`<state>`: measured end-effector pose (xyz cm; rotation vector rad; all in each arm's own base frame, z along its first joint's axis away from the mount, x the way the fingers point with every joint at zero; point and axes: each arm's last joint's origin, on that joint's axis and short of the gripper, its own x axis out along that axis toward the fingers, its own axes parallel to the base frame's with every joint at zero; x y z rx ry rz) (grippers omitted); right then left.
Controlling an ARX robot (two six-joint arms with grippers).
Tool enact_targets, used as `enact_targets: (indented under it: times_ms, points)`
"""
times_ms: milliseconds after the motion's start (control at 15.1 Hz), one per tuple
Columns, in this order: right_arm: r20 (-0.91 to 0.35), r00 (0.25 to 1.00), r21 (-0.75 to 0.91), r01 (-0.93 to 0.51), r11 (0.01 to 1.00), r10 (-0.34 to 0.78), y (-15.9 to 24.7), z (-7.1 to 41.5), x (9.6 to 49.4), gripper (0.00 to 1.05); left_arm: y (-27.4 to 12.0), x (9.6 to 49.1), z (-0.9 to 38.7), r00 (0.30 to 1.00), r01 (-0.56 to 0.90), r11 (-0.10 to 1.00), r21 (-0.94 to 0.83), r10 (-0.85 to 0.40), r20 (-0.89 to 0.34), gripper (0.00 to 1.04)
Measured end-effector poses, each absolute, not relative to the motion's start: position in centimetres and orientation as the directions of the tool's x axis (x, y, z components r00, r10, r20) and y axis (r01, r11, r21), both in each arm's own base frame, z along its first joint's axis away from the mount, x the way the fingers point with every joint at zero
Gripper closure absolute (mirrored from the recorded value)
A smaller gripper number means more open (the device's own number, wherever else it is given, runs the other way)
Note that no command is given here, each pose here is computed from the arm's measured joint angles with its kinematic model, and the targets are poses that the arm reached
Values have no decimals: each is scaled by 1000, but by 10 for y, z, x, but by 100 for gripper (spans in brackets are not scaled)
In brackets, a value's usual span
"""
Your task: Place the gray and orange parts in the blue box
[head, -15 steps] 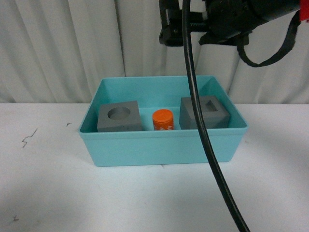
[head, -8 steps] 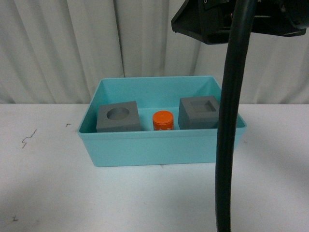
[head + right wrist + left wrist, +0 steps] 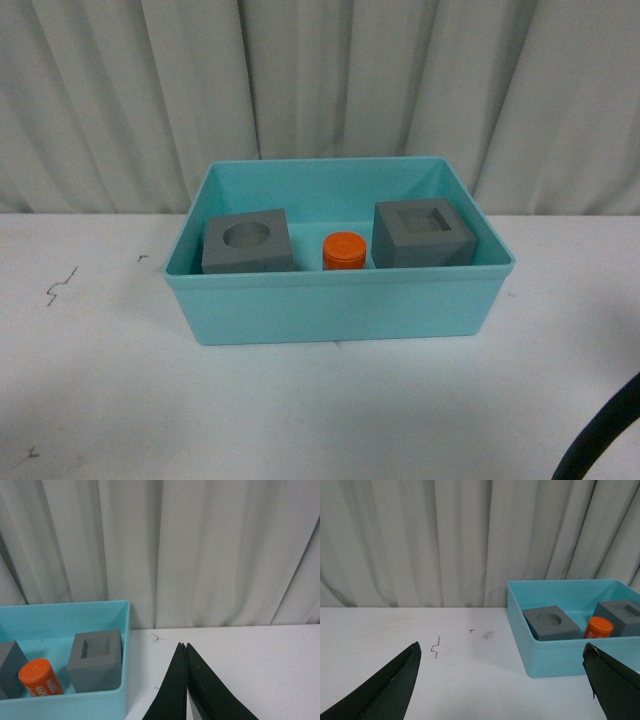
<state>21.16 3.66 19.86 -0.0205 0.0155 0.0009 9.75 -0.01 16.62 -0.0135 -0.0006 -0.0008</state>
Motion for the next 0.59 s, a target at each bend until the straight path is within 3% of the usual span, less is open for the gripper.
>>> enact_targets:
  times_ms: [198,595]
  points:
    - [-5,1000,-12,5,1000,-5,21,189,184,103,0,97,166,1000,1,1000,-14,-1,1,7]
    - [-12,1000,-13,2,1000,-2,15,181,170,103,0,97,166,1000,1,1000,-14,-1,1,7]
